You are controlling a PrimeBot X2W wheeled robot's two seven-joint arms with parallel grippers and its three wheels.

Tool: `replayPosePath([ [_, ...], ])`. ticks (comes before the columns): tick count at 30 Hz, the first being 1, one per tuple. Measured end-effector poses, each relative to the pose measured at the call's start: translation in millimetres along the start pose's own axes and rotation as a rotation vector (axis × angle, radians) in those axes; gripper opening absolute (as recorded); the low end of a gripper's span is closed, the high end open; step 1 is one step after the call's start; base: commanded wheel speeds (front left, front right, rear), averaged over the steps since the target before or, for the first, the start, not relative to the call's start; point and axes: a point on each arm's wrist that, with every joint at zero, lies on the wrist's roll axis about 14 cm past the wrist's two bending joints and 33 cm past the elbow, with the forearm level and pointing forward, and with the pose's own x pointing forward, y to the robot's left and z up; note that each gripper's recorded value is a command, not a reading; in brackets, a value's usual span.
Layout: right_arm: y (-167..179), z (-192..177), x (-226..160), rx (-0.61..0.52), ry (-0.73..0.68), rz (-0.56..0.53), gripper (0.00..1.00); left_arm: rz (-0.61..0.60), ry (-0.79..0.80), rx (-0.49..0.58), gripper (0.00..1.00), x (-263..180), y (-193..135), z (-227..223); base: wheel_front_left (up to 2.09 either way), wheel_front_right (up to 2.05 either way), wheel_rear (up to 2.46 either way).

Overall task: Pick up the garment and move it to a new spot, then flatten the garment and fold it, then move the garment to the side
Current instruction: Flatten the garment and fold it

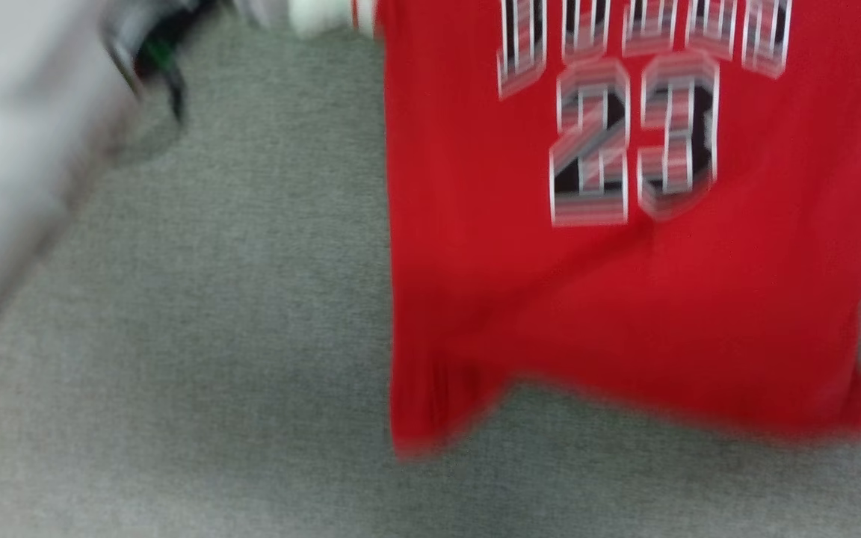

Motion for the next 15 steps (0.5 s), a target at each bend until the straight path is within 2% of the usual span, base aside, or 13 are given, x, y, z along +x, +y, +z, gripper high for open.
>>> replayPosePath([
  [5,-50,74,-15,-0.028,-0.262,-0.167,0.00,0.128,-0.283,0.027,0.00,11,27,99,0.00,0.00,0.00],
  [11,-102,156,-61,-0.022,-0.529,-0.340,0.00,0.162,-0.612,-0.021,0.00,-11,28,232,0.00,0.00,0.00],
  [13,-105,166,-69,-0.007,-0.559,-0.353,0.00,0.140,-0.698,-0.078,0.00,-22,25,257,0.00,0.00,0.00],
  [15,-106,165,-73,-0.006,-0.554,-0.358,0.00,0.123,-0.692,-0.091,0.00,-23,22,249,0.00,0.00,0.00],
])
